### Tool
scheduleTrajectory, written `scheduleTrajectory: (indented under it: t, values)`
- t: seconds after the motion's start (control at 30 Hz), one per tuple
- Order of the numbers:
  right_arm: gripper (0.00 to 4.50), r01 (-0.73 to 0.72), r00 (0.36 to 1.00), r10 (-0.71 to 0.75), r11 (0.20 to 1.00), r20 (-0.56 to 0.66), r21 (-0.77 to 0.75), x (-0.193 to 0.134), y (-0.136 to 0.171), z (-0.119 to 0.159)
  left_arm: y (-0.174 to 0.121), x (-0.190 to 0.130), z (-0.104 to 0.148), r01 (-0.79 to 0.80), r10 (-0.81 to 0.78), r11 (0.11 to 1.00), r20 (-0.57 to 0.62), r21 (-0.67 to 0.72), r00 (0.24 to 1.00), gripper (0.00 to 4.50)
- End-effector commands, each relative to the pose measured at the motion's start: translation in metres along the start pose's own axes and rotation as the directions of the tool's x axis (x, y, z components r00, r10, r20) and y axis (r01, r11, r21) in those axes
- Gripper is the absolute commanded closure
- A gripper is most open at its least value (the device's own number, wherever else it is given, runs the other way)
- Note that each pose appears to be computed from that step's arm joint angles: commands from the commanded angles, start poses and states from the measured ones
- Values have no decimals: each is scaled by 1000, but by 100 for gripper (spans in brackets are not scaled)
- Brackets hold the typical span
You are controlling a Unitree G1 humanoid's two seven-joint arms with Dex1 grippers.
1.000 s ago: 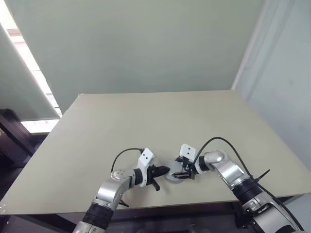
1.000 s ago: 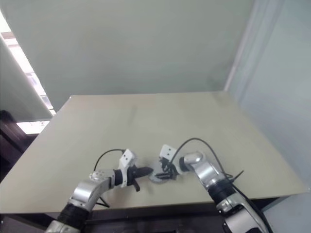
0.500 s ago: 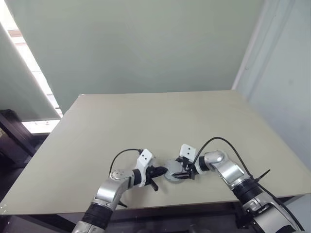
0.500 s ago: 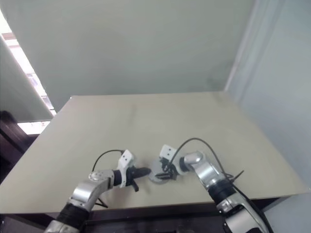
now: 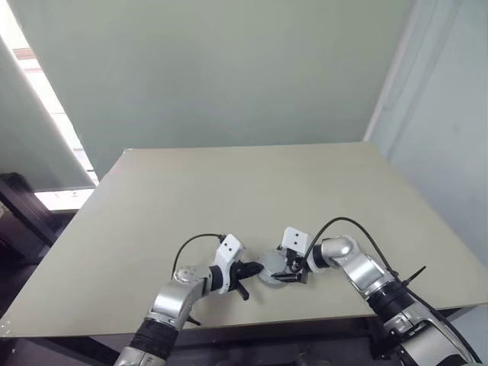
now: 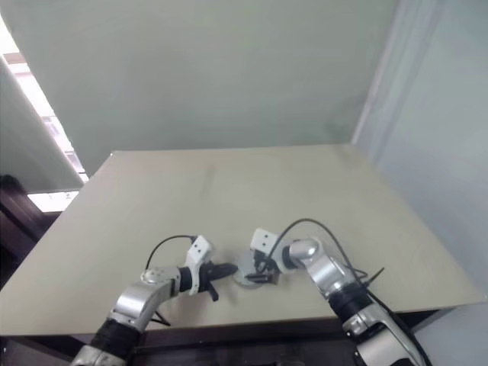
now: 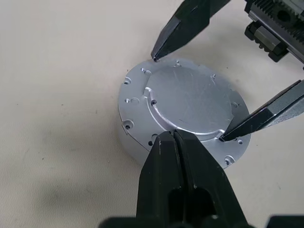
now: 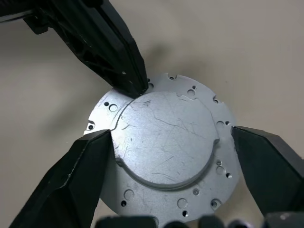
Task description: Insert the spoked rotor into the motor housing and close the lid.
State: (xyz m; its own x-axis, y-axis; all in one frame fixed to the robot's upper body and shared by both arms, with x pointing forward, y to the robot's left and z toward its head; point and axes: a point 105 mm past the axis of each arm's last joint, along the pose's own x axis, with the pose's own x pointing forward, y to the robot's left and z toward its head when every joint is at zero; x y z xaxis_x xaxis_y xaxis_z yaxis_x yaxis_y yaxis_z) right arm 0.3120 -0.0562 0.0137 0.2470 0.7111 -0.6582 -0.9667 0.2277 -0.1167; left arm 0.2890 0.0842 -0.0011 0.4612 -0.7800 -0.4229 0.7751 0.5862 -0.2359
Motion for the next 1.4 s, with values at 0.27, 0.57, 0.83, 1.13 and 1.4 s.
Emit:
scheduleTrajectory:
  t: [0.27, 0.57, 0.83, 1.13, 1.4]
  values:
    - [4, 49, 994, -64, 983, 85, 175, -20, -22, 20, -2, 3, -5, 7, -7, 1000, -35, 5, 999, 450]
    - [4, 93, 961, -229, 796, 155, 599, -54, -59, 14, -3, 5, -4, 19, -19, 1000, -36, 11, 999, 450]
    - [4, -110, 980, -103, 427, 169, 897, -52, -37, -11, -4, 5, -3, 27, -27, 1000, -38, 15, 999, 450]
    - [4, -273, 958, -55, 119, 280, 955, -36, -20, -20, -3, 2, -3, 28, -27, 999, -44, 23, 999, 450]
    - [4, -338, 933, -108, 74, 345, 938, -21, -25, -11, 0, -3, -3, 22, -21, 999, -51, 28, 998, 450]
